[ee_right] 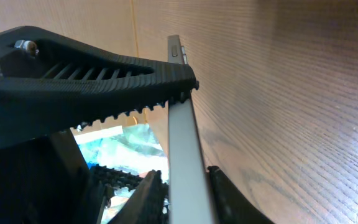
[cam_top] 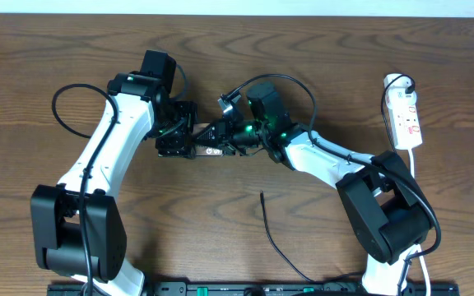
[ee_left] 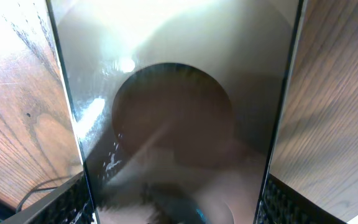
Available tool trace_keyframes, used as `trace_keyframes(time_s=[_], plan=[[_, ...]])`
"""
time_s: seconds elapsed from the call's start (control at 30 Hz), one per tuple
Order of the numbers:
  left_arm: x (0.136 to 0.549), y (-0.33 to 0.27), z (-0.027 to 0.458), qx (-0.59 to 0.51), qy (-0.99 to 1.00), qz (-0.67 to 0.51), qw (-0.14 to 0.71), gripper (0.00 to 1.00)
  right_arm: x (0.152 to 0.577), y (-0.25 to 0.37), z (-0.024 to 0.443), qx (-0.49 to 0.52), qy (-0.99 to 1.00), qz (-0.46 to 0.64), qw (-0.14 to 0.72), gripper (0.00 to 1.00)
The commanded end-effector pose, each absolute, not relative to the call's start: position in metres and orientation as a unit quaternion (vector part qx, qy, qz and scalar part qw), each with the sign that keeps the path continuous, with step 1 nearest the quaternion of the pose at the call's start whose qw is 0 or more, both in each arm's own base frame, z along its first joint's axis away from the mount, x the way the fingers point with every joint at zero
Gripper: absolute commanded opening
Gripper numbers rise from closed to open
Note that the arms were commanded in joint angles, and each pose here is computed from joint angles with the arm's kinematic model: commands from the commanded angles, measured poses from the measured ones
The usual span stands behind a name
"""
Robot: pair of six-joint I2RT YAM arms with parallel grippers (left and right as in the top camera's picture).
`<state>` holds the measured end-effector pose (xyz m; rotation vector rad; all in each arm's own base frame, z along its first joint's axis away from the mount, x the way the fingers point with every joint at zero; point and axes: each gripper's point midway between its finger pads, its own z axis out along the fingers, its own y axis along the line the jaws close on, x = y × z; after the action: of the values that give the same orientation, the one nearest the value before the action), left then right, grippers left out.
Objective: Plug charger to phone and switch on socket
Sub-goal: 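Close the right gripper on the phone box's right edge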
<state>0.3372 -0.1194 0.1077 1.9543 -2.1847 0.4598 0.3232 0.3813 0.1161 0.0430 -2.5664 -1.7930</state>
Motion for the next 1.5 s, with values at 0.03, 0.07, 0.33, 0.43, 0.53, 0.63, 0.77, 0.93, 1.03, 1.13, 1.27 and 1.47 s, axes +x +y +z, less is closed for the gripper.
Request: trace_keyframes(time_s=[0.03,0.07,0.33,0.43,0.53,0.63,0.77,0.93,1.03,1.13,1.27,1.47], plan=[[0.341,-0.131,0.129,0.646,-0.735,0.186,0.085,0.08,0.323,0.386,0.119,0.023,-0.818,-0.575,0.002,0.16],[0.341,-0.131,0.129,0.646,-0.735,0.186,0.085,0.08,0.323,0.386,0.119,0.023,-0.818,-0.575,0.002,0.15],[0.341,-0.131,0.129,0.646,-0.735,0.186,0.085,0.07,0.323,0.386,0.119,0.024,-0.818,-0.575,0.002,0.06],[0.341,-0.131,0.128,0.646,-0.735,0.186,0.085,0.07,0.323,0.386,0.119,0.024,-0.817,-0.575,0.002,0.01],[0.341,-0.131,0.128,0.646,-0.735,0.186,0.085,0.08,0.323,0.386,0.119,0.024,-0.817,-0.575,0.002,0.01],[0.341,-0.131,0.128,0.646,-0.735,0.186,0.085,0.24,0.323,0.385,0.119,0.023,-0.818,-0.575,0.002,0.01],[0.341,-0.131,0.128,0.646,-0.735,0.186,0.085,0.71,0.323,0.385,0.119,0.024,-0.817,-0.576,0.002,0.01],[0.341,-0.131,0.129,0.625,-0.753,0.189,0.079,0.90,0.323,0.385,0.119,0.024,-0.817,-0.576,0.002,0.01],[0.342,-0.130,0.129,0.602,-0.770,0.196,0.077,0.90,0.324,0.385,0.119,0.024,-0.817,-0.575,0.001,0.01],[0.343,-0.128,0.132,0.577,-0.785,0.211,0.080,0.90,0.327,0.382,0.119,0.026,-0.817,-0.575,-0.005,0.01],[0.346,-0.124,0.136,0.539,-0.805,0.235,0.082,0.90,0.334,0.376,0.119,0.019,-0.818,-0.575,-0.012,0.01],[0.354,-0.124,0.147,0.452,-0.837,0.300,0.074,0.90,0.349,0.362,0.119,0.002,-0.818,-0.575,-0.023,0.01]])
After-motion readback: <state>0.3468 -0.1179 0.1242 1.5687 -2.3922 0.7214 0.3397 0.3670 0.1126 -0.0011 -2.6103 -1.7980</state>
